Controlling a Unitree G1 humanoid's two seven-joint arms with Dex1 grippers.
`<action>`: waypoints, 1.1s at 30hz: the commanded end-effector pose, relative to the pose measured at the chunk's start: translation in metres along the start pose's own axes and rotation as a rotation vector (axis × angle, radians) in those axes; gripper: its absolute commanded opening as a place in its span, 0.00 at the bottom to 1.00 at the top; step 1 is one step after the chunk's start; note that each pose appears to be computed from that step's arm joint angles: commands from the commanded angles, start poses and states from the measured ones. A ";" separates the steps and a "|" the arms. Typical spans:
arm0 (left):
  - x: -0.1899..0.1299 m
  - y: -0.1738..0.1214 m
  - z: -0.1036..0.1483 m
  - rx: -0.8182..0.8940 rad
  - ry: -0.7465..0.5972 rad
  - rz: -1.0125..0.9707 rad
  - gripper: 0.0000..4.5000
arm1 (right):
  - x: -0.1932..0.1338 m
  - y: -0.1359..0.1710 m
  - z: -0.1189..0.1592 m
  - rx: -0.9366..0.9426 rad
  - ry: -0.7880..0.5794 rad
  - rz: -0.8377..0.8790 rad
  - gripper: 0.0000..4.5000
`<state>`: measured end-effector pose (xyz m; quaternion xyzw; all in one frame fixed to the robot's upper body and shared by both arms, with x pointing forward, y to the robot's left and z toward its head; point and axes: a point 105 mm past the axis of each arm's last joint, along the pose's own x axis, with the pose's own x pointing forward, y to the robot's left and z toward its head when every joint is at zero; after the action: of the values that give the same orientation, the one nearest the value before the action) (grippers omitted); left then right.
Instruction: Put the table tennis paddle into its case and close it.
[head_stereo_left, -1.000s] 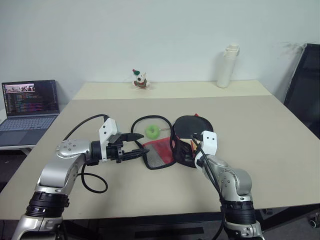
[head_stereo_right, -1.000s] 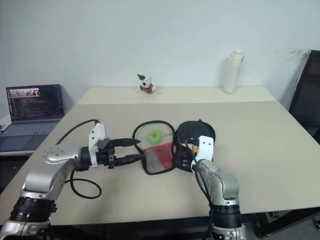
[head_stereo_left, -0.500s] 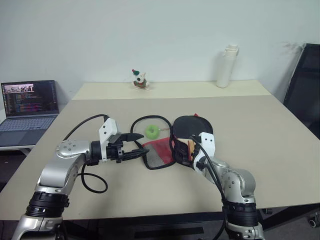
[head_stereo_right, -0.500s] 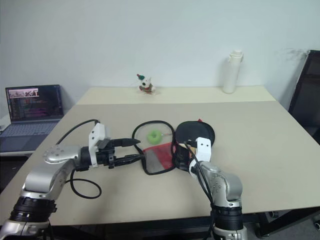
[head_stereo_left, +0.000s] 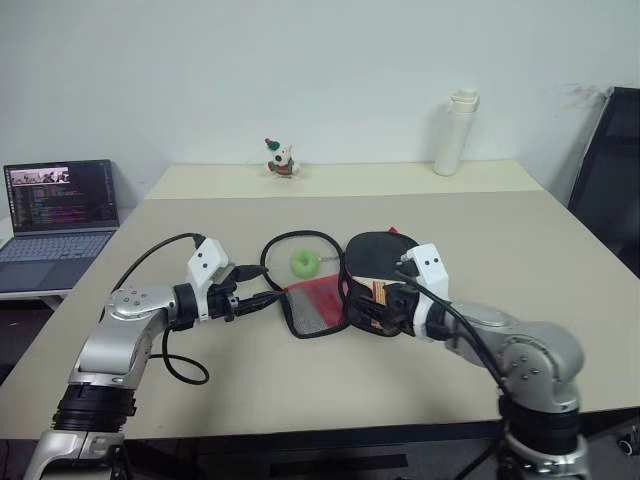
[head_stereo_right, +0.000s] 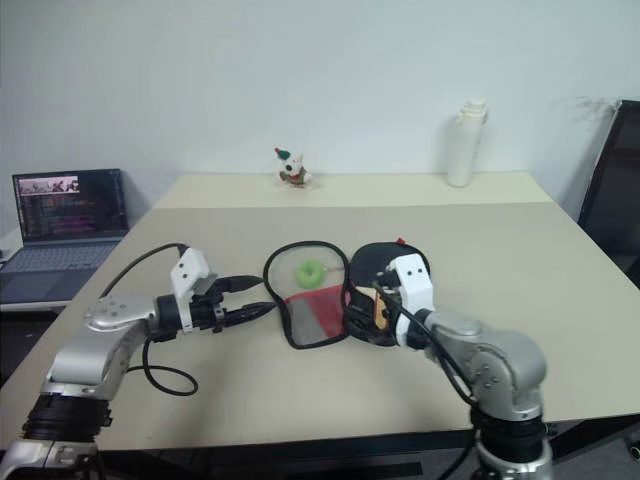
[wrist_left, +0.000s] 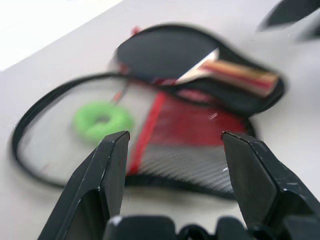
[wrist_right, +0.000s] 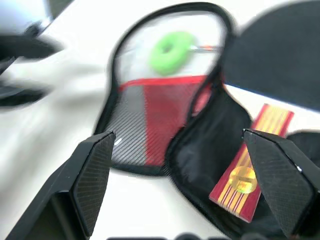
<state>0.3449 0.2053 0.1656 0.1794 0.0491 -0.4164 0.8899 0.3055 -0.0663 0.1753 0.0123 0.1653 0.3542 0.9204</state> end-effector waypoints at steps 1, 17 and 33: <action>-0.012 0.020 -0.008 0.031 0.043 0.090 0.57 | -0.013 0.001 0.014 -0.107 -0.030 0.060 1.00; 0.006 0.046 -0.045 -0.043 0.102 0.145 0.00 | -0.022 -0.003 0.008 -0.197 0.001 0.102 1.00; 0.097 0.028 0.030 0.055 -0.105 -0.031 0.00 | -0.031 -0.020 0.005 -0.213 0.009 0.037 1.00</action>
<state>0.4229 0.1557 0.1417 0.1517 0.0497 -0.4232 0.8919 0.2994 -0.0969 0.1743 -0.0770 0.1612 0.3926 0.9022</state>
